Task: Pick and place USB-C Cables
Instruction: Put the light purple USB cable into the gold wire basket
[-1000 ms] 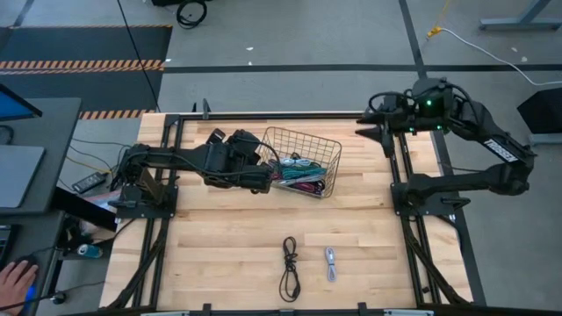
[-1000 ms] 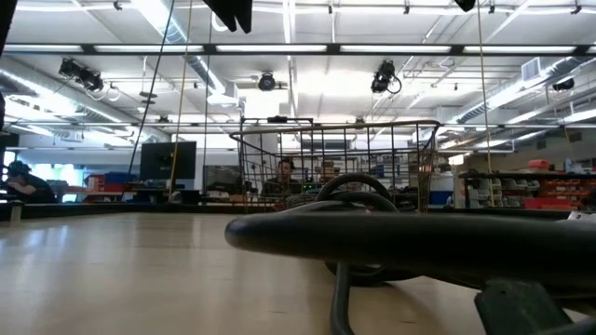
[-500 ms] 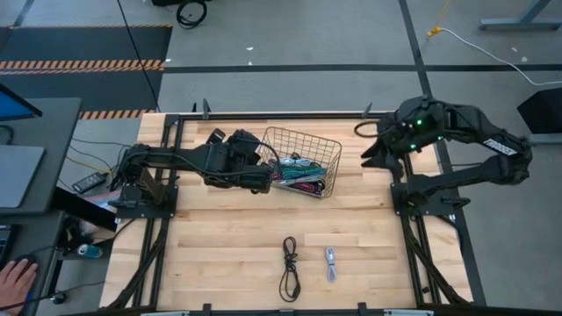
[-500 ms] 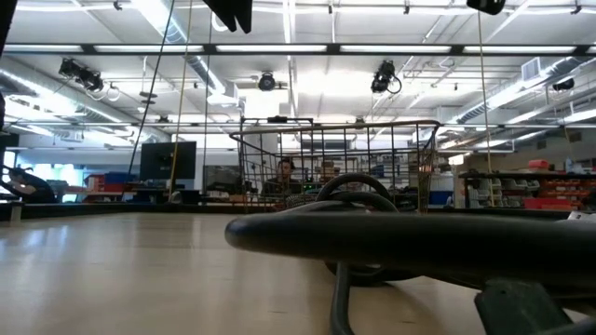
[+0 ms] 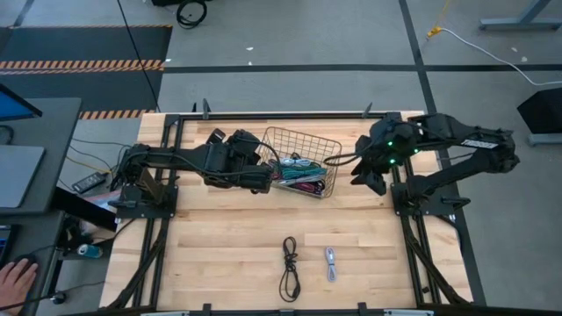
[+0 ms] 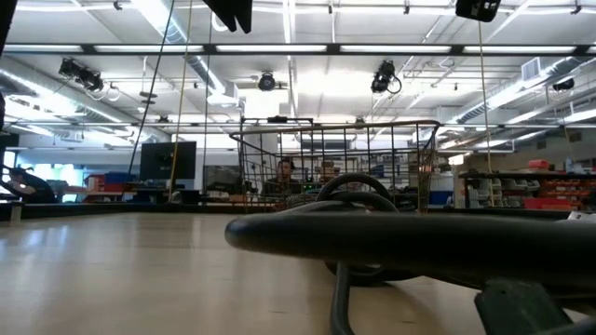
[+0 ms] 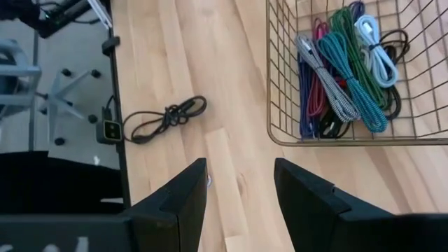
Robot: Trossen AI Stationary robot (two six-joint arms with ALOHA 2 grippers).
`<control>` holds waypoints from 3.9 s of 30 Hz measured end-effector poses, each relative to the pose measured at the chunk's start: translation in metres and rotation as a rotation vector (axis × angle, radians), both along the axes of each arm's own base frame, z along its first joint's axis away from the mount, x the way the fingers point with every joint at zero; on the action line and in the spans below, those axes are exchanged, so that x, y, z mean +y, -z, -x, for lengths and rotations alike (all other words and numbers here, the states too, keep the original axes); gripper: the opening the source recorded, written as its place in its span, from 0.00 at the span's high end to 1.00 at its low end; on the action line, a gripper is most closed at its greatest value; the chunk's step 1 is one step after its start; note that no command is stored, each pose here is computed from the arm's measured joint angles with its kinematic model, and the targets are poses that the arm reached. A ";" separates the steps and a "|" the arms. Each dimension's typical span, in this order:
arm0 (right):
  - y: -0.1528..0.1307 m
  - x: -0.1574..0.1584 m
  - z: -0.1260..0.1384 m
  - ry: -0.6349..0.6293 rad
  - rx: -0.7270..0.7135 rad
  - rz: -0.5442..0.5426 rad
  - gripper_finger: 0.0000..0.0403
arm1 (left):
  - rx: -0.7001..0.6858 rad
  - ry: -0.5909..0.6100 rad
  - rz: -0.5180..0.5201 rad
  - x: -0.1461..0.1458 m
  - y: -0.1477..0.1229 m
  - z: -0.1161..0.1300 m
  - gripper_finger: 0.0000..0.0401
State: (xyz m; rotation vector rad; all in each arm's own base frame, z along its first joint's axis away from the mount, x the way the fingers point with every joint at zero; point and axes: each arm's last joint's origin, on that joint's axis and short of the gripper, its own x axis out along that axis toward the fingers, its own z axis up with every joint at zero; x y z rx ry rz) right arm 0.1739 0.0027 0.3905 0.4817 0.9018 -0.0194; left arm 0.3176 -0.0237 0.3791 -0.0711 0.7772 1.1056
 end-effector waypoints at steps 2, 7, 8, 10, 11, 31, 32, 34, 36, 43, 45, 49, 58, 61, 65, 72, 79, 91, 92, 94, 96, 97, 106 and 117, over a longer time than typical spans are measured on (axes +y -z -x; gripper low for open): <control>0.002 0.002 -0.004 -0.009 0.015 0.000 0.57 | 0.000 0.000 0.000 0.000 0.000 0.000 0.60; 0.006 0.003 -0.011 -0.008 0.037 0.027 0.57 | 0.000 0.000 0.000 0.000 0.000 0.000 0.60; 0.007 0.003 -0.011 -0.004 0.038 0.040 0.57 | 0.000 0.000 0.000 0.000 0.000 0.000 0.60; 0.007 0.002 -0.012 0.005 0.037 0.061 0.57 | 0.000 0.000 0.000 0.000 0.000 0.000 0.60; 0.007 0.002 -0.012 0.011 0.034 0.070 0.57 | 0.000 0.000 0.000 0.000 0.000 0.000 0.60; 0.003 -0.003 -0.016 0.101 -0.026 0.210 0.57 | -0.017 0.000 0.007 -0.001 0.000 -0.001 0.60; 0.003 -0.003 -0.016 0.102 -0.026 0.215 0.57 | -0.017 0.000 0.007 -0.001 0.000 -0.001 0.60; 0.003 -0.003 -0.016 0.107 -0.026 0.221 0.57 | -0.018 0.000 0.007 -0.001 0.000 -0.001 0.60; 0.003 -0.003 -0.016 0.108 -0.026 0.223 0.57 | -0.018 0.000 0.007 -0.001 0.000 -0.001 0.60; 0.003 -0.003 -0.016 0.106 -0.026 0.224 0.57 | -0.029 0.000 0.009 -0.001 0.000 -0.002 0.60; 0.003 -0.003 -0.016 0.106 -0.026 0.224 0.57 | -0.030 0.000 0.009 -0.001 0.000 -0.002 0.60; 0.003 -0.003 -0.016 0.104 -0.025 0.217 0.57 | -0.031 0.000 0.009 -0.001 0.000 -0.002 0.60; 0.007 0.003 -0.012 0.074 0.038 0.121 0.57 | -0.030 0.000 0.009 -0.001 0.000 -0.002 0.60; 0.009 0.008 -0.008 0.090 0.086 0.086 0.57 | -0.029 0.000 0.009 -0.001 0.000 -0.002 0.60; 0.012 0.018 -0.004 0.108 0.145 0.041 0.57 | -0.030 0.001 0.009 -0.001 0.000 -0.002 0.60; 0.020 0.041 -0.010 0.114 0.212 0.010 0.57 | -0.021 0.007 0.007 -0.001 0.000 -0.002 0.60; 0.035 0.062 -0.026 0.150 0.309 0.004 0.57 | -0.022 0.007 0.007 -0.001 0.000 -0.002 0.60; 0.060 0.117 -0.037 0.298 0.421 -0.044 0.57 | 0.019 0.038 -0.005 -0.001 0.000 -0.002 0.60; 0.064 0.122 -0.038 0.315 0.432 -0.043 0.57 | 0.019 0.038 -0.005 -0.001 0.000 -0.002 0.60; 0.071 0.133 -0.043 0.346 0.450 -0.057 0.57 | 0.020 0.038 -0.004 -0.001 0.000 -0.002 0.60; 0.080 0.144 -0.048 0.367 0.463 -0.068 0.57 | 0.034 0.052 0.012 -0.001 0.000 -0.002 0.60; 0.085 0.151 -0.052 0.370 0.467 -0.071 0.56 | 0.041 0.059 0.020 -0.001 0.000 -0.002 0.60; 0.129 0.196 -0.069 0.359 0.517 -0.039 0.46 | 0.052 0.077 0.036 -0.002 0.001 -0.003 0.60; 0.192 0.242 -0.094 0.464 0.509 -0.113 0.38 | 0.067 0.097 0.085 -0.004 0.002 -0.003 0.60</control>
